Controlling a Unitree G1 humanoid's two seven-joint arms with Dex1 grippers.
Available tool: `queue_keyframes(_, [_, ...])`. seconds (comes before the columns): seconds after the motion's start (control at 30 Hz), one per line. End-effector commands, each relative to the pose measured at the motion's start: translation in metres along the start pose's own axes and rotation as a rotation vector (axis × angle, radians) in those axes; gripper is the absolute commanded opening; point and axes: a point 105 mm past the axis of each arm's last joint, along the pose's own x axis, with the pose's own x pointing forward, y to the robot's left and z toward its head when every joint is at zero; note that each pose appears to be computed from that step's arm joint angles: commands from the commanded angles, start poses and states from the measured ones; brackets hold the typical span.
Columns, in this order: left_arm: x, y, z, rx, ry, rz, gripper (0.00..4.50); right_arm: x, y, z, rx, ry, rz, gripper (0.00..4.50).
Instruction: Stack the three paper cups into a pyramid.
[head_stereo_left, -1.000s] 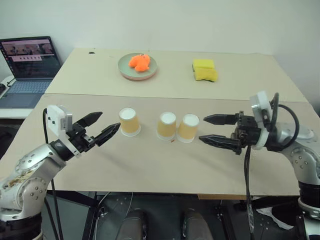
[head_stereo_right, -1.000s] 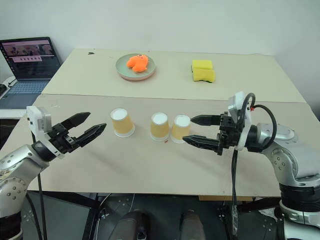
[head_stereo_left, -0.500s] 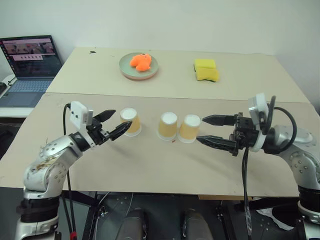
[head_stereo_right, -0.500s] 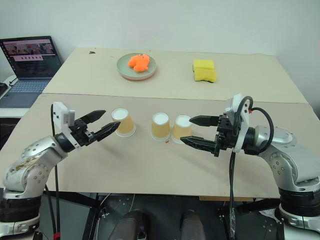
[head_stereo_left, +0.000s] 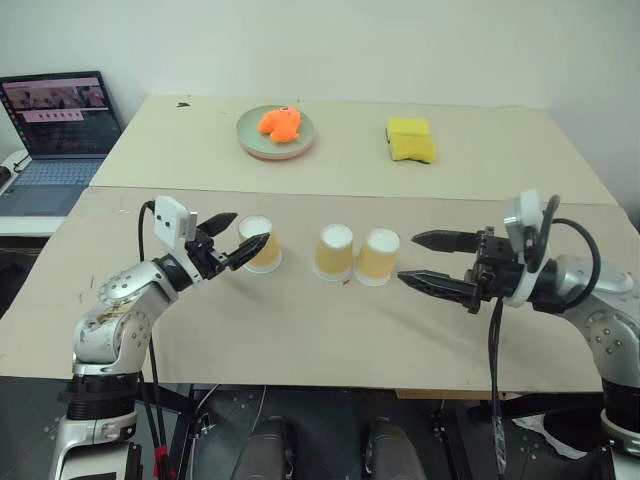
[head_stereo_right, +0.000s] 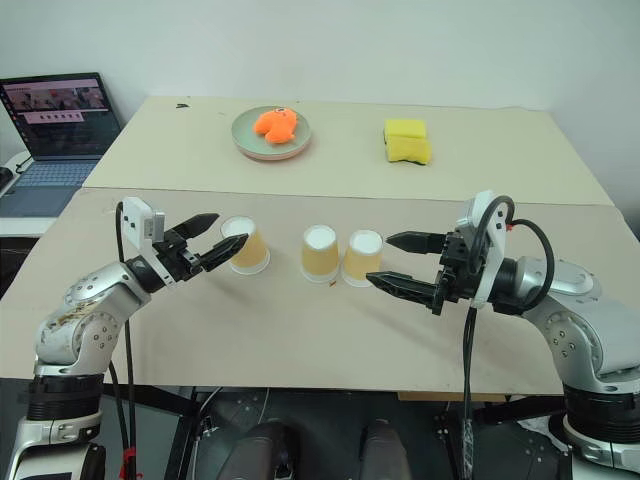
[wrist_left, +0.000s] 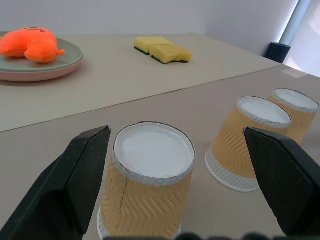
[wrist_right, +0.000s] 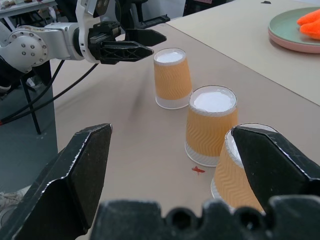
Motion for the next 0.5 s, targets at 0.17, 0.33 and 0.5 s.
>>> queue_keyframes(0.17, [0.007, 0.0, 0.007, 0.025, -0.04, 0.001, 4.5, -0.006, 0.003, 0.015, -0.06, -0.041, -0.014, 4.49])
queue_keyframes(0.33, [0.014, 0.001, 0.004, 0.023, -0.038, -0.002, 4.5, -0.008, 0.002, 0.015, -0.063, -0.041, -0.025, 4.49])
queue_keyframes(0.5, [0.018, 0.004, 0.002, 0.025, -0.038, 0.007, 4.5, -0.01, 0.002, 0.015, -0.065, -0.038, -0.033, 4.49])
